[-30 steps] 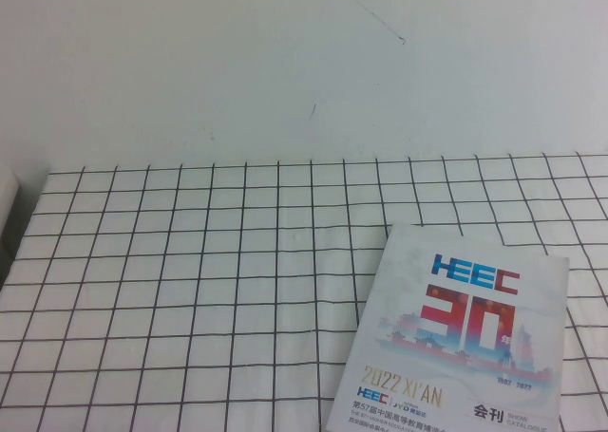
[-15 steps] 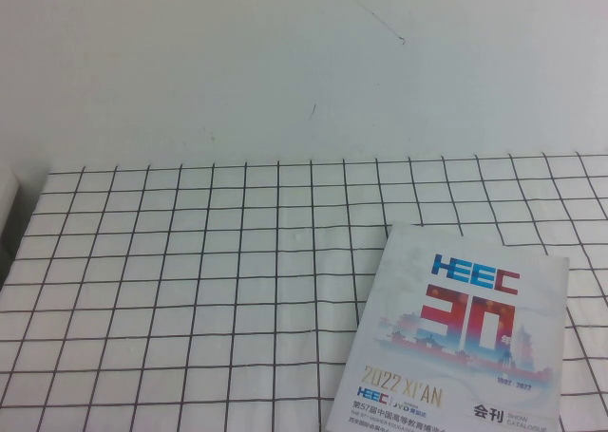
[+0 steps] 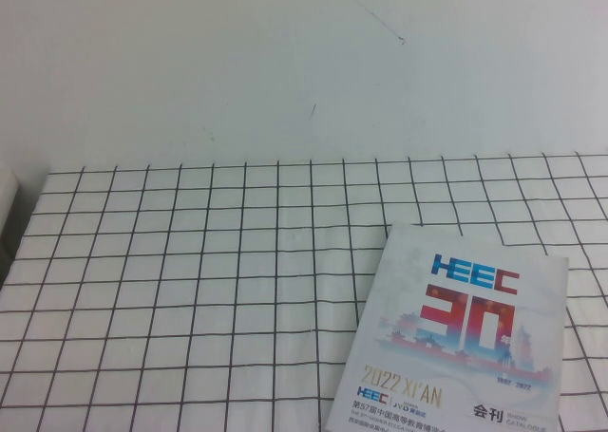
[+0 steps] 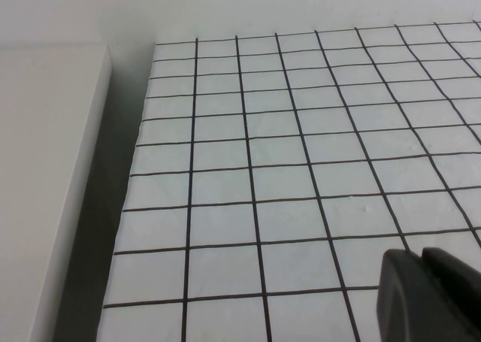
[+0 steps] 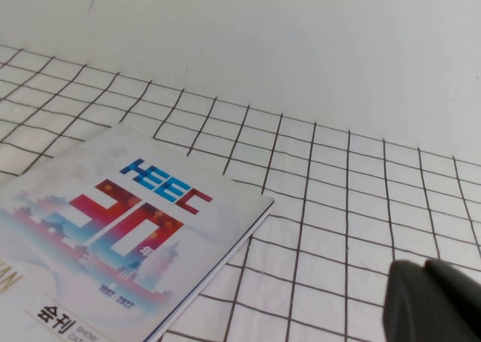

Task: Close book
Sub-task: 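Close the open booklet and leave it lying on the table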

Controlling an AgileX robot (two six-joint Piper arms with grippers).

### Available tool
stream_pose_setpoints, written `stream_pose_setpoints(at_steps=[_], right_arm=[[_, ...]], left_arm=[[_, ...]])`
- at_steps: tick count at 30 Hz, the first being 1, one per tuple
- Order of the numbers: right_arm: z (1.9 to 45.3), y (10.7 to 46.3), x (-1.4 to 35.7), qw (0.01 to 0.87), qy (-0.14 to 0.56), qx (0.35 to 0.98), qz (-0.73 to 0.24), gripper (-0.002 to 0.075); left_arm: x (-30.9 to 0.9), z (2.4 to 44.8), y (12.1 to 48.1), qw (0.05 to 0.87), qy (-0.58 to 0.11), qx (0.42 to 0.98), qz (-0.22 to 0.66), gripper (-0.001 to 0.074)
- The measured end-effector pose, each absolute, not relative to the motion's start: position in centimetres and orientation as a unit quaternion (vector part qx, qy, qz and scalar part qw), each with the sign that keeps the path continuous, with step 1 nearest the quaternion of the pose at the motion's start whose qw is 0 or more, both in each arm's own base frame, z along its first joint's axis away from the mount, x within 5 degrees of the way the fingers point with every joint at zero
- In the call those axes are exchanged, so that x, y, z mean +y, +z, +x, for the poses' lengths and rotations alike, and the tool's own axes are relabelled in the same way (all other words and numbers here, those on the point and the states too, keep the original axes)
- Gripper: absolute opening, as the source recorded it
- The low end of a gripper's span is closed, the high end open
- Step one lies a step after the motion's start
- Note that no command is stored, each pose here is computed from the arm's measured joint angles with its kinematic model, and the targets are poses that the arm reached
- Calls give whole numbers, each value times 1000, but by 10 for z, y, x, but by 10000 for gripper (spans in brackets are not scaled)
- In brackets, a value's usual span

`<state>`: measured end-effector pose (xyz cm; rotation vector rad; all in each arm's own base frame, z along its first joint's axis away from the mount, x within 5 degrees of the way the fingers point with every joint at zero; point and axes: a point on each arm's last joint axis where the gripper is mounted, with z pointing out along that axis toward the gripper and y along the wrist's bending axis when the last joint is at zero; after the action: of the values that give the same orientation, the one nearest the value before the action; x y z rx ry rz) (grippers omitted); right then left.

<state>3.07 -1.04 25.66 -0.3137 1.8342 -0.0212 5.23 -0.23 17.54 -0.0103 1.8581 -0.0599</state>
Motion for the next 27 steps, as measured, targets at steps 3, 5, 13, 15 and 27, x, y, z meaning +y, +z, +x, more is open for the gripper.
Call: stream_pose_setpoints(at_steps=[3, 5, 13, 15, 27], right_arm=[[32, 253, -11, 607, -28, 784, -128, -3], [34, 251, -12, 612, -45, 782, -109, -3], [43, 214, -11, 598, -96, 795, -38, -3], [47, 201, -10, 595, -103, 796, -41, -3], [52, 170, 0, 582, -63, 807, -80, -3]], left_arm=[[-2, 52, 175, 598, -26, 801, -4, -4], [-2, 52, 175, 598, -27, 801, -6, -4], [-2, 52, 175, 598, -29, 801, -11, -4], [-2, 52, 175, 598, -29, 801, -11, -4], [-2, 52, 175, 598, -29, 801, -11, -4]])
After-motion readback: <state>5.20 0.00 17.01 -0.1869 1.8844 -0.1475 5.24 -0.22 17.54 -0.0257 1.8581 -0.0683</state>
